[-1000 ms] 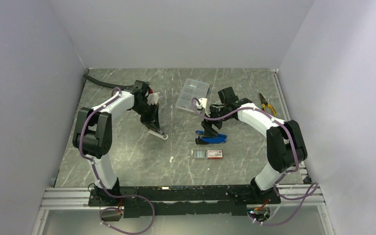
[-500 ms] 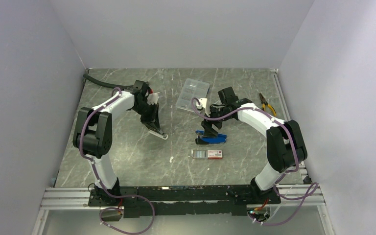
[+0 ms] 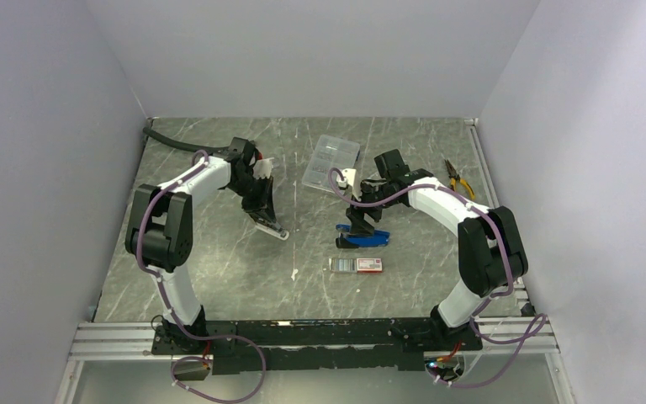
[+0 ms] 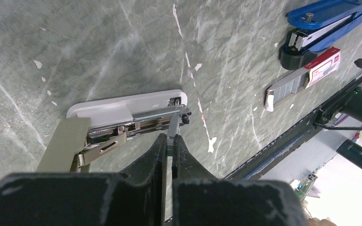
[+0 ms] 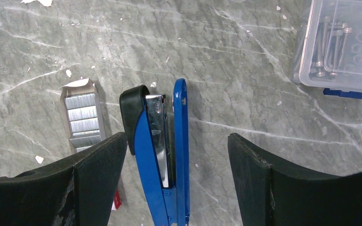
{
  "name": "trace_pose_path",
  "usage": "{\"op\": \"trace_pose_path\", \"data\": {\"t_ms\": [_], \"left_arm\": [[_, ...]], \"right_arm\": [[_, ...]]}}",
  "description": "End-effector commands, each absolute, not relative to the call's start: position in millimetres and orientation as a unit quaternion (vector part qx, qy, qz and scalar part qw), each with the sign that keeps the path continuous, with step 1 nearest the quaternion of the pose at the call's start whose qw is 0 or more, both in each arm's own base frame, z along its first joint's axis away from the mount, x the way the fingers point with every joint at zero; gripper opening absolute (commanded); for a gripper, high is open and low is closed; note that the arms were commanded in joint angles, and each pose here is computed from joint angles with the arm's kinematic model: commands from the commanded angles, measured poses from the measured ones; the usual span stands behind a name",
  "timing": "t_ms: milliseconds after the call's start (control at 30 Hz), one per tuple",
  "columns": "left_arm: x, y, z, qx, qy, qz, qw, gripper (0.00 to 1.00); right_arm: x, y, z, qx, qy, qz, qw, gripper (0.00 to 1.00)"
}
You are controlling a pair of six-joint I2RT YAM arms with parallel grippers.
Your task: Load the staples into the stapler
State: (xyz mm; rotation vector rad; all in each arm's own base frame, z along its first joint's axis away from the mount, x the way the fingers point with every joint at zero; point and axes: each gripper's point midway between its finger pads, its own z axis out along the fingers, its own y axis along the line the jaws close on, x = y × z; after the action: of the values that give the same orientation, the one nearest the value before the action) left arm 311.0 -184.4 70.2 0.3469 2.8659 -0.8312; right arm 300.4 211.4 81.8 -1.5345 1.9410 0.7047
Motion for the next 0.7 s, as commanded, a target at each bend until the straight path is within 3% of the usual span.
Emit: {"op": "trace_pose_path", "data": {"t_ms": [0, 667], "left_arm": [[319.1, -190.3, 75.8, 0.110, 0.948, -0.288, 0.077, 0.03], [312.5, -191.1, 83.5, 0.121, 0.942, -0.301, 0.086, 0.03]], "right_arm": [[302.4, 213.7, 93.8, -0.578, 0.713, 0.260, 0.300, 0.82], [301.2, 212.9, 91.1, -0.577, 0.715, 0.261, 0.296, 0.82]]}}
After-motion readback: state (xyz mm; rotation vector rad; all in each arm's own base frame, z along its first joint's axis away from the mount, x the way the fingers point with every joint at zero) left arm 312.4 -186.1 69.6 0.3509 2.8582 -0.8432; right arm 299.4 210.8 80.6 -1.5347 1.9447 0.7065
